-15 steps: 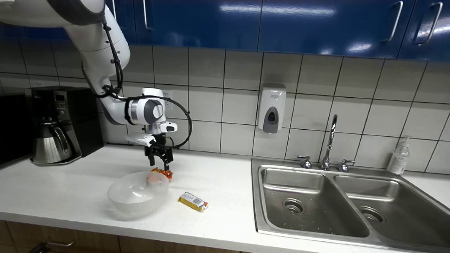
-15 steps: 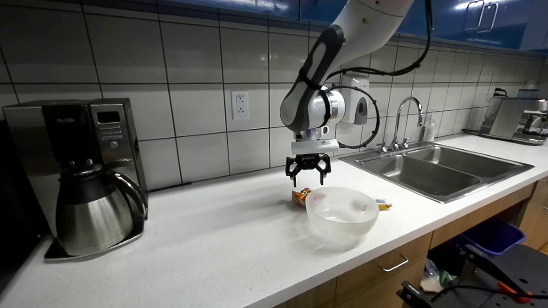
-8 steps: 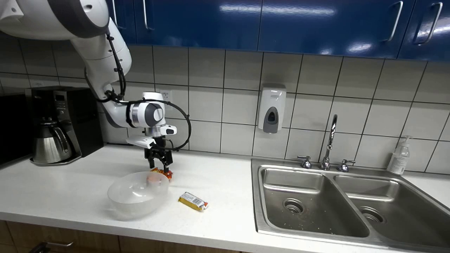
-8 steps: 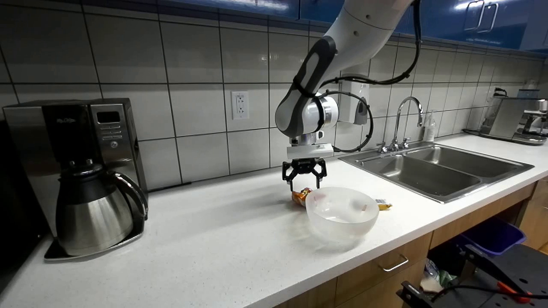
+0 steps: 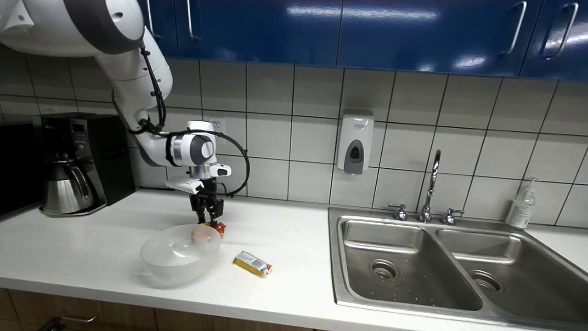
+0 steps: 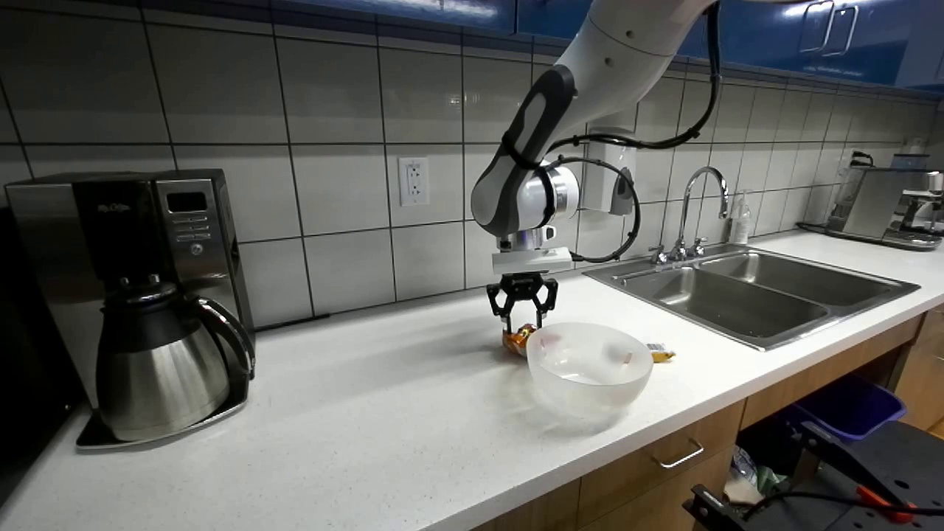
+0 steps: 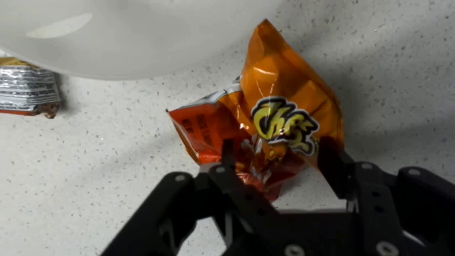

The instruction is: Put the orange Cheetos packet inside the plastic bowl

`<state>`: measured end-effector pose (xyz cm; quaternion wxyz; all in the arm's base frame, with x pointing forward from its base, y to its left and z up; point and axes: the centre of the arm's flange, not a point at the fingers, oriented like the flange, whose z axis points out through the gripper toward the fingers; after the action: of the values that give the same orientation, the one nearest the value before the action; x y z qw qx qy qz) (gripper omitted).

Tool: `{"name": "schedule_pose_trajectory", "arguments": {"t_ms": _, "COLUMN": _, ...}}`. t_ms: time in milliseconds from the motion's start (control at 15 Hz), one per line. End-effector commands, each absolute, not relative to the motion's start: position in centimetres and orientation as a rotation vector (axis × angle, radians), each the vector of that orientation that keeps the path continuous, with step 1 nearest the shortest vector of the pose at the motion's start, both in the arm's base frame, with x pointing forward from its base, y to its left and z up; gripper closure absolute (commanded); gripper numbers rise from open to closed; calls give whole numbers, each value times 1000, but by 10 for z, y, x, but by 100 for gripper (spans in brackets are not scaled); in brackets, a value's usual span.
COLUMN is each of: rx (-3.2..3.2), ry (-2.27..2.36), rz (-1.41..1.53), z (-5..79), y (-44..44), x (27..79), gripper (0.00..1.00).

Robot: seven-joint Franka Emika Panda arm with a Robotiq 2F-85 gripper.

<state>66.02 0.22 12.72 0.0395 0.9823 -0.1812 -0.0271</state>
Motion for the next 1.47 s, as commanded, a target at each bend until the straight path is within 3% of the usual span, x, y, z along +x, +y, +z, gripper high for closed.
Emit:
{"name": "schedule_pose_trajectory", "arguments": {"t_ms": 0, "rx": 2992, "ry": -599, "rz": -108, "z": 129, "y": 2, "x": 669, "gripper": 66}}
{"name": "schedule_pose_trajectory", "arguments": {"t_ms": 200, "rx": 2989, "ry": -608, "rz": -107, "z": 130, "y": 0, "x": 670, "gripper": 91}}
{"name": "schedule_pose_trajectory", "arguments": {"t_ms": 333, "rx": 2986, "ry": -613, "rz": -112, "z": 130, "y": -2, "x": 669, "gripper": 100}}
{"name": "schedule_pose_trajectory", "arguments": {"t_ms": 1400, "rx": 3004, "ry": -647, "rz": 14, "z": 204, "y": -27, "x": 658, "gripper": 100}}
